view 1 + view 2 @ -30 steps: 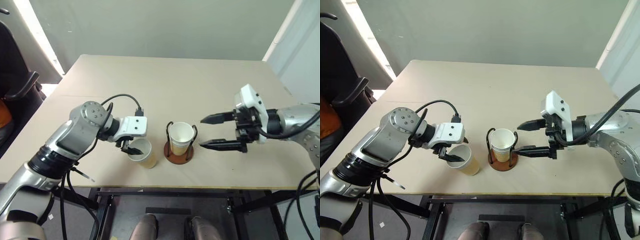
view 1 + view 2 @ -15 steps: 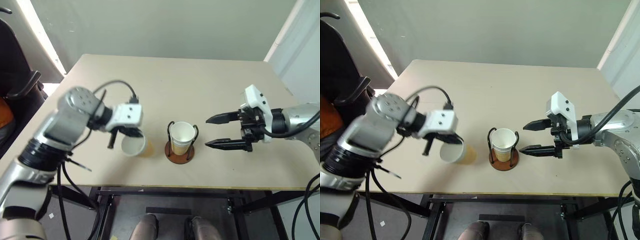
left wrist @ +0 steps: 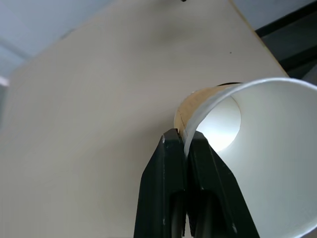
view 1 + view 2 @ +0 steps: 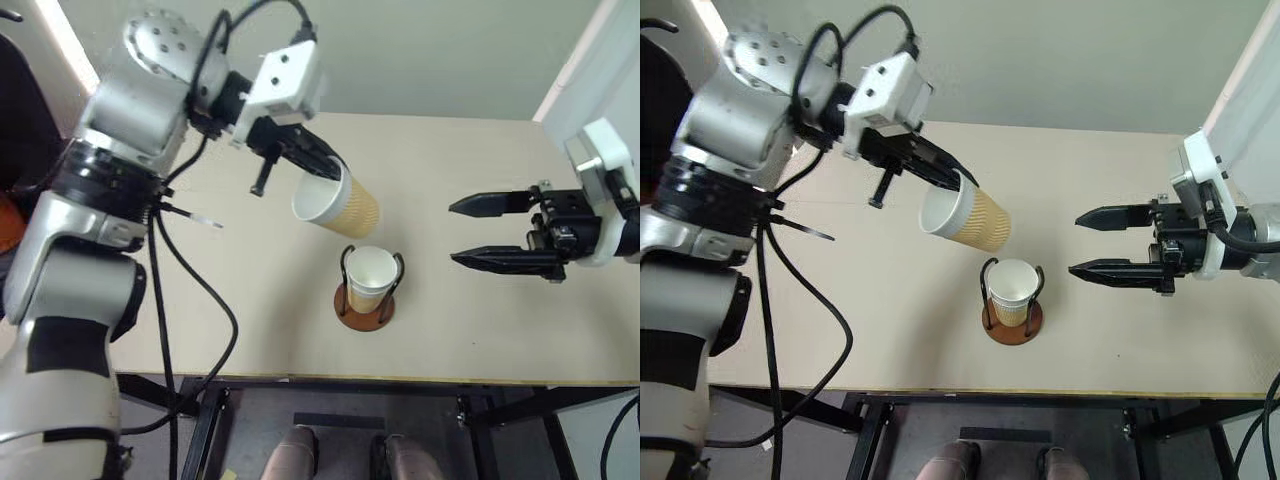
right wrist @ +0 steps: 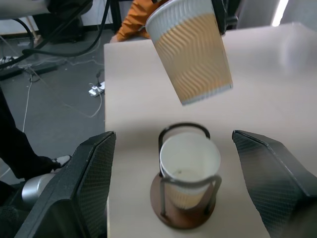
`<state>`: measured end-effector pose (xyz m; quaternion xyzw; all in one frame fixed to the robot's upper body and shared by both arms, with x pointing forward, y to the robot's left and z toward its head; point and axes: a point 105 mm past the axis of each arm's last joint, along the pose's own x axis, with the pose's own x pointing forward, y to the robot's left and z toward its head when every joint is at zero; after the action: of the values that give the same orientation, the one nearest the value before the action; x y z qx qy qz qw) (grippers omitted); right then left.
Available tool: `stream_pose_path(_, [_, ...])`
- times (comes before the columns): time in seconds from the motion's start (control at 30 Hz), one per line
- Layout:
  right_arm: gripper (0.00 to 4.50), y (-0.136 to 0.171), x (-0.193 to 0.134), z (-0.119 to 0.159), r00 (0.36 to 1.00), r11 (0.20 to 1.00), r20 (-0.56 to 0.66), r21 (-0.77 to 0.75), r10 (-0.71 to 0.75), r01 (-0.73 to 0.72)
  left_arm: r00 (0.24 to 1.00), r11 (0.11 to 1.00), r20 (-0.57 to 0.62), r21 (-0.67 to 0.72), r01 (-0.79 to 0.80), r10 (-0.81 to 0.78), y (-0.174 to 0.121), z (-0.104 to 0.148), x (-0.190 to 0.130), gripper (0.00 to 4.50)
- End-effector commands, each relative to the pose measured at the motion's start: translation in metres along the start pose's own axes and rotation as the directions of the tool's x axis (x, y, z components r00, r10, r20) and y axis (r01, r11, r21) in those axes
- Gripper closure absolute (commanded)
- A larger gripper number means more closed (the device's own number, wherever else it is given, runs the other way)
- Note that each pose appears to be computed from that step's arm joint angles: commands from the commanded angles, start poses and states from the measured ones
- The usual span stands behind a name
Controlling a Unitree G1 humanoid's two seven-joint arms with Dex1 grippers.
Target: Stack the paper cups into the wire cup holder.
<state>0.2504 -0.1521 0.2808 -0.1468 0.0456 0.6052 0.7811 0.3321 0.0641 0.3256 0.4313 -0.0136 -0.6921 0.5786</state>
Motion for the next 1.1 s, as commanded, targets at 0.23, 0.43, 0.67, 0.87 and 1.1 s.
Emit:
stream_pose_path(0.23, [0.58,0.007,-0.014,0.010,0.996,0.995,-0.039,-0.070,-0.080,0.077,0.986,0.981,0.032,0.105,0.160,-0.164,0.000,0.019,0.029,4.44])
stream_pose_path(0.43, [0.58,0.010,-0.016,0.008,0.992,0.992,-0.060,-0.068,-0.111,0.107,0.980,0.970,-0.016,0.139,0.199,-0.199,0.000,0.014,0.042,4.44])
stream_pose_path(0.67, [0.58,0.012,-0.018,0.005,0.988,0.989,-0.078,-0.063,-0.136,0.131,0.970,0.957,-0.090,0.166,0.236,-0.224,-0.001,0.003,0.054,4.44])
stream_pose_path(0.87, [0.58,0.012,-0.016,0.003,0.986,0.988,-0.082,-0.064,-0.142,0.137,0.965,0.951,-0.102,0.176,0.255,-0.240,0.000,0.002,0.062,4.44])
stream_pose_path(1.1, [0.58,0.013,-0.015,0.002,0.985,0.987,-0.083,-0.065,-0.151,0.146,0.959,0.940,-0.128,0.202,0.276,-0.254,-0.001,0.000,0.068,4.44])
